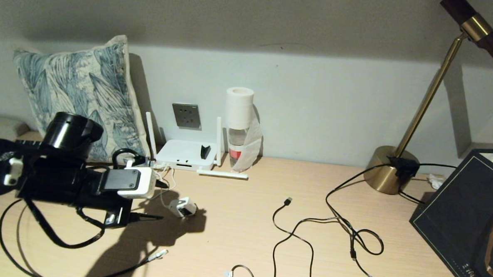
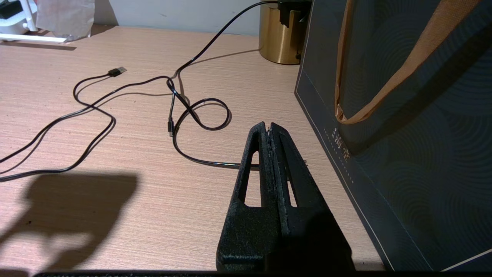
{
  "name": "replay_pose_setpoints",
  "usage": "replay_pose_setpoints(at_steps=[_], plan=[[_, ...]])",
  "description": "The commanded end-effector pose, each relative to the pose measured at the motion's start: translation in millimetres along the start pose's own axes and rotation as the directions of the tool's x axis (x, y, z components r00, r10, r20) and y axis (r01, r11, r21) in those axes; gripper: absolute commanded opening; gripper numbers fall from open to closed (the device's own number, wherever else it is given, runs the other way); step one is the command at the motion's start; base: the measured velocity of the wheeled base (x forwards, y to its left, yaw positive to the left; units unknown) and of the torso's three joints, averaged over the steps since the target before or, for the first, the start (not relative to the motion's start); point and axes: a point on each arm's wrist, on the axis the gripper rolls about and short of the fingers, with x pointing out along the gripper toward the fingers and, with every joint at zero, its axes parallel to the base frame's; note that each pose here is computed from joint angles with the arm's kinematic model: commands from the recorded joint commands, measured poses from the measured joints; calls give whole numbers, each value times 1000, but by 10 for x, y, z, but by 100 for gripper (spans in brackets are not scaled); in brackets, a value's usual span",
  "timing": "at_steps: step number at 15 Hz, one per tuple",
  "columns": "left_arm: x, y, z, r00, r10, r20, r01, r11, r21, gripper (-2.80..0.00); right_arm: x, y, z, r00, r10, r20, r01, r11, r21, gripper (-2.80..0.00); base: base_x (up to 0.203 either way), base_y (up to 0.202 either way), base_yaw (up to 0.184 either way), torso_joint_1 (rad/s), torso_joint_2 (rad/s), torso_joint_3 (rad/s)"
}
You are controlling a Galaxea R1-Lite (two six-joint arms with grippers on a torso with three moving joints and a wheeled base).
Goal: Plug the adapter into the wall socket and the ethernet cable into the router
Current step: Pick up plug
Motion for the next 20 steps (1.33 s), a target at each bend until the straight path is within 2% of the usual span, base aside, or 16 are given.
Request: replay_pose_setpoints(at_steps=[1, 5, 11, 14, 17, 20], plan=[[303, 34, -107, 997, -73, 3, 73, 997, -18, 0, 0, 0, 0, 1000, 1, 0, -1, 1000, 0, -280, 0, 0, 0, 0, 0, 0], [653, 98, -249, 988, -150, 19, 151, 987, -52, 0, 0, 0, 0, 1000, 1, 0, -1, 1000, -1, -280, 0, 0, 0, 0, 0, 0], [998, 312, -214, 970, -243, 23, 244, 968, -49, 0, 0, 0, 0, 1000, 1, -1, -1, 1000, 0, -280, 0, 0, 0, 0, 0, 0], [1145, 361, -273, 966, -260, 1, 260, 964, -57, 0, 0, 0, 0, 1000, 1, 0, -1, 1000, 0, -280, 0, 0, 0, 0, 0, 0], [1156, 350, -279, 963, -267, -37, 265, 962, -62, 0, 0, 0, 0, 1000, 1, 0, -1, 1000, 0, -280, 0, 0, 0, 0, 0, 0], [1179, 421, -282, 961, -273, -43, 270, 960, -68, 0, 0, 0, 0, 1000, 1, 0, -1, 1000, 0, -280, 0, 0, 0, 0, 0, 0]])
